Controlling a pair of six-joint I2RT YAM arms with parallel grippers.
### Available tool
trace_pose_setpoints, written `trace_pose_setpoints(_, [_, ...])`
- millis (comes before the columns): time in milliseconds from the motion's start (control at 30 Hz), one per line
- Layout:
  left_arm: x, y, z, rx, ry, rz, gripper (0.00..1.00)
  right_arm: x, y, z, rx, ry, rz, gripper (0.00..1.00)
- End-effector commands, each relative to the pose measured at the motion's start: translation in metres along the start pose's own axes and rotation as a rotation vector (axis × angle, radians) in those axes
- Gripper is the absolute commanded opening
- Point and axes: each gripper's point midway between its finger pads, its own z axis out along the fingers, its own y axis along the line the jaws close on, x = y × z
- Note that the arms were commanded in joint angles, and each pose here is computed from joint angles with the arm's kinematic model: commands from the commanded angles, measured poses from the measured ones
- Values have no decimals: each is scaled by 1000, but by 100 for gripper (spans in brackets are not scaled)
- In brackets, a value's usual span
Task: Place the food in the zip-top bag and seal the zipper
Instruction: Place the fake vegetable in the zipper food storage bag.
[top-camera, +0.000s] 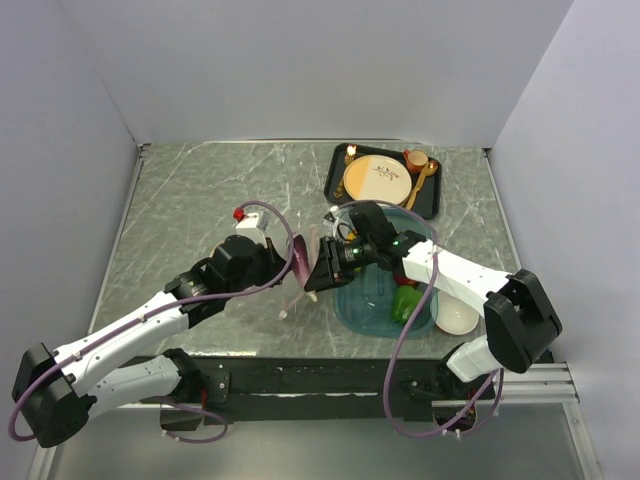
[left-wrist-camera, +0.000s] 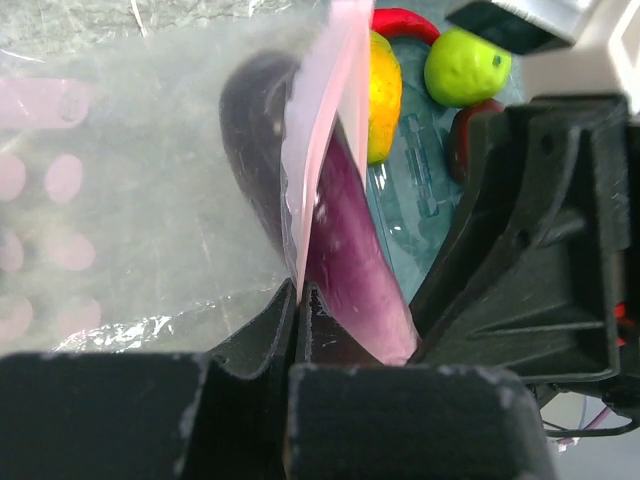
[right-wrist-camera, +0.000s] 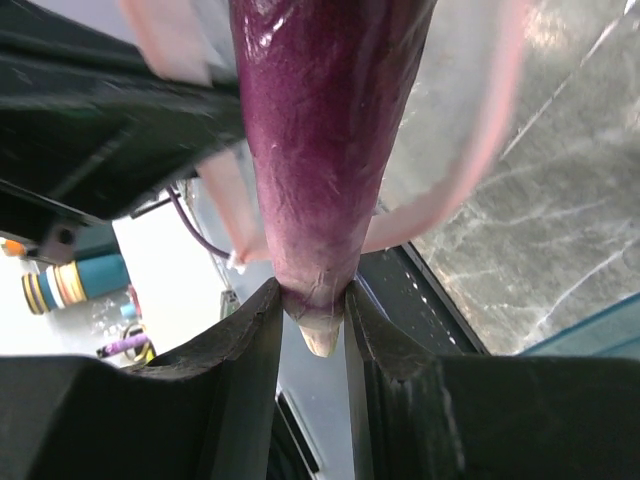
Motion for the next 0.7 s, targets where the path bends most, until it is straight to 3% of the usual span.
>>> trace_pose_setpoints(0, [-8,-10,-6,49,-31,17,1,-19,13,0,16,-35,-23,27])
trace_pose_setpoints(433, [-16,-3,-9,1,-70,-18,1,9,-5,2,34,34,12,28])
trace_pose_setpoints(667, [-13,-2,-4,-6,-57,-23,1,12,-7,0,44,50,8,35])
